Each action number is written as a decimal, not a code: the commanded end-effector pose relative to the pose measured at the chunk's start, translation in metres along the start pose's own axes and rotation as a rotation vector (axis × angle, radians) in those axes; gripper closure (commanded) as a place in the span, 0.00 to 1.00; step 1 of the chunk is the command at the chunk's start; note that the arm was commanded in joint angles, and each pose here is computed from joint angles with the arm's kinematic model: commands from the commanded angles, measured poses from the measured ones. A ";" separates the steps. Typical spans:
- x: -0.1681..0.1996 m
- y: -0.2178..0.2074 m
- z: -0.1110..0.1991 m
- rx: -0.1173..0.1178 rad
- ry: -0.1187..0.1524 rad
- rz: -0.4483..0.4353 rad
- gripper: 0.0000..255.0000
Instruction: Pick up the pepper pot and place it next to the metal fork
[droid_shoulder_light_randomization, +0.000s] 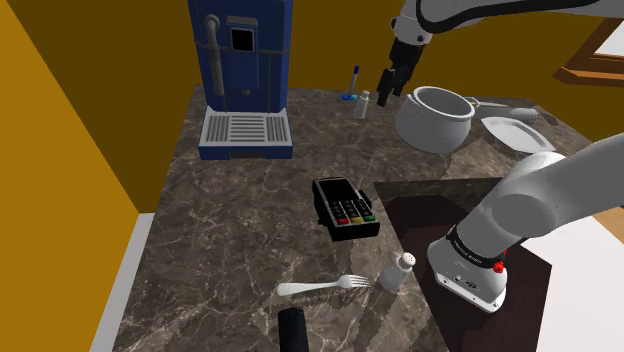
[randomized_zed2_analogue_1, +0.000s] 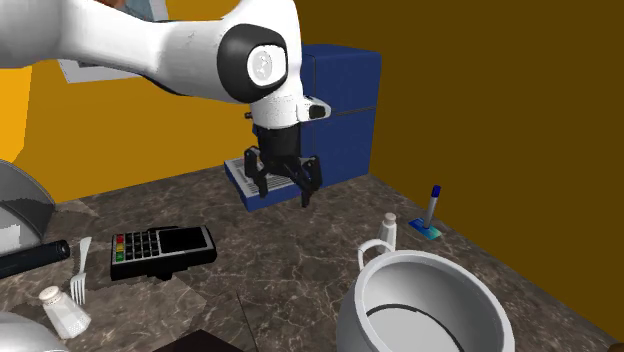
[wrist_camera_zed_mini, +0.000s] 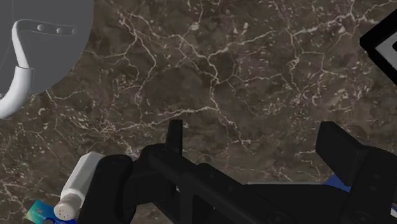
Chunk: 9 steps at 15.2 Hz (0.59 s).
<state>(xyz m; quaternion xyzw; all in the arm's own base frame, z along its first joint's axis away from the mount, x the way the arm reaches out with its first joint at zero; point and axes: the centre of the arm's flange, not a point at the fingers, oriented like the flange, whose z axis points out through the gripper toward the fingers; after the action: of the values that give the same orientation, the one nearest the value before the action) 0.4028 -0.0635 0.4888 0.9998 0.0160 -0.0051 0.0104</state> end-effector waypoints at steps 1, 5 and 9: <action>0.019 0.018 0.010 -0.008 0.004 0.006 0.00; 0.052 0.051 0.031 -0.023 0.008 0.017 0.00; 0.084 0.085 0.051 -0.038 0.013 0.028 0.00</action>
<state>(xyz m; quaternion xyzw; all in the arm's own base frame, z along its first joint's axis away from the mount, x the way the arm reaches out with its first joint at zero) 0.4787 -0.1367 0.4415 0.9996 0.0034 0.0010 0.0270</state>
